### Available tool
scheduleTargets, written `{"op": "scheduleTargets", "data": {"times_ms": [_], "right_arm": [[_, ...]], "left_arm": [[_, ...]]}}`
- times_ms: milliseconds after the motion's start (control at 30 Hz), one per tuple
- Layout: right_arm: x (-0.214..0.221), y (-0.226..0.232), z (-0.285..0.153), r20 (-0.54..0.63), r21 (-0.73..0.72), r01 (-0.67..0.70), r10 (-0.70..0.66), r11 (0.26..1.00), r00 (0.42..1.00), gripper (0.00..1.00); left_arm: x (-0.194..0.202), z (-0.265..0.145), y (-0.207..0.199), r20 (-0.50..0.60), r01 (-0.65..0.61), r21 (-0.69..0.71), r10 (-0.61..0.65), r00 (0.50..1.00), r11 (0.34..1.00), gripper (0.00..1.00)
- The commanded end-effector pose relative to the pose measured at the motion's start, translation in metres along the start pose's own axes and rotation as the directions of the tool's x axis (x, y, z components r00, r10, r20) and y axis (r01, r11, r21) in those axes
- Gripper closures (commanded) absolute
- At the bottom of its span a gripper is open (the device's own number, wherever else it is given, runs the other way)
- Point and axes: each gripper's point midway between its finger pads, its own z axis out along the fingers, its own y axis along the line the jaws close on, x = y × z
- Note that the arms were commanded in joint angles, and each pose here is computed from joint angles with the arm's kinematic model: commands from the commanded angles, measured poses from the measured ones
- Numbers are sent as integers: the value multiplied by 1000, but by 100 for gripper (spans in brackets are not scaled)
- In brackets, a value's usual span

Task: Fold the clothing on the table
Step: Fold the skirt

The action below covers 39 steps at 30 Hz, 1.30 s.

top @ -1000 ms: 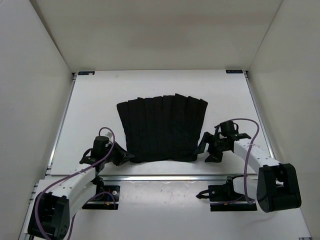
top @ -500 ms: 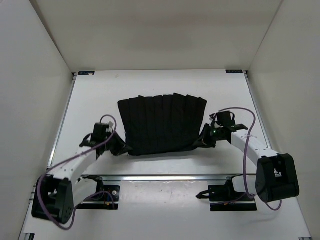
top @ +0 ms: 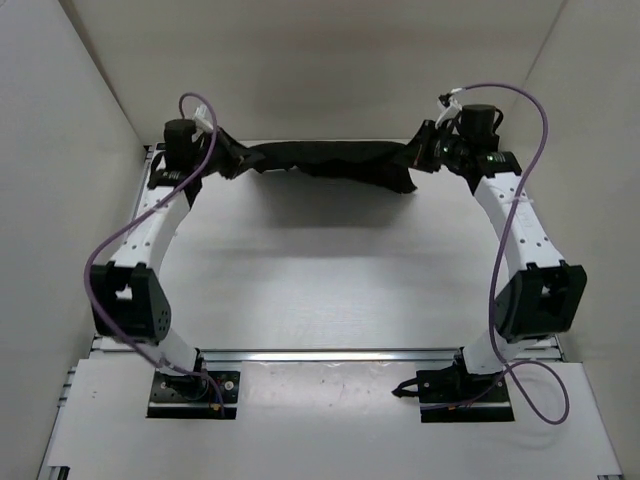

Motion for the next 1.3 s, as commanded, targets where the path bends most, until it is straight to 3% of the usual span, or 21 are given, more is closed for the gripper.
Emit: {"op": "scheduleTargets", "data": {"times_ms": [0, 67, 167, 333, 433, 567, 733, 900, 1033, 1200, 1233, 1267], "right_arm": [[59, -29, -6, -87, 21, -79, 81, 997, 993, 100], [105, -50, -4, -152, 38, -141, 145, 989, 978, 100], [189, -73, -8, -288, 92, -206, 224, 974, 931, 100], [302, -92, -40, -444, 216, -308, 374, 927, 814, 100], [339, -90, -62, -504, 289, -289, 402, 913, 765, 100], [371, -83, -84, -535, 335, -290, 434, 897, 725, 100], [395, -70, -109, -548, 340, -279, 431, 898, 717, 100], [386, -44, -134, -535, 291, -305, 418, 907, 734, 100], [327, -18, -131, -466, 192, -326, 378, 926, 800, 100], [205, -27, -84, -340, 112, -311, 330, 944, 880, 100], [195, -45, -70, -345, 152, -334, 366, 930, 864, 100], [168, -54, -50, -330, 146, -334, 364, 931, 871, 100]], "left_arm": [[42, -33, 29, -25, 16, -10, -16, 1000, 1000, 100], [92, -39, 72, -96, 87, -39, -90, 991, 995, 100], [193, -60, 157, -227, 133, -211, -181, 957, 968, 100], [295, -105, 216, -393, 115, -377, -272, 879, 919, 100], [312, -128, 225, -405, 114, -429, -304, 862, 896, 100], [309, -145, 219, -382, 37, -457, -233, 894, 889, 100], [320, -168, 207, -362, 51, -469, -244, 900, 882, 100], [306, -184, 171, -328, 22, -409, -170, 929, 912, 100], [277, -169, 129, -336, 44, -344, -167, 927, 938, 98], [167, -94, 92, -254, 108, -277, -181, 950, 955, 99], [137, -85, 77, -221, 126, -241, -181, 958, 962, 99], [131, -63, 91, -260, 173, -259, -241, 935, 950, 97]]}}
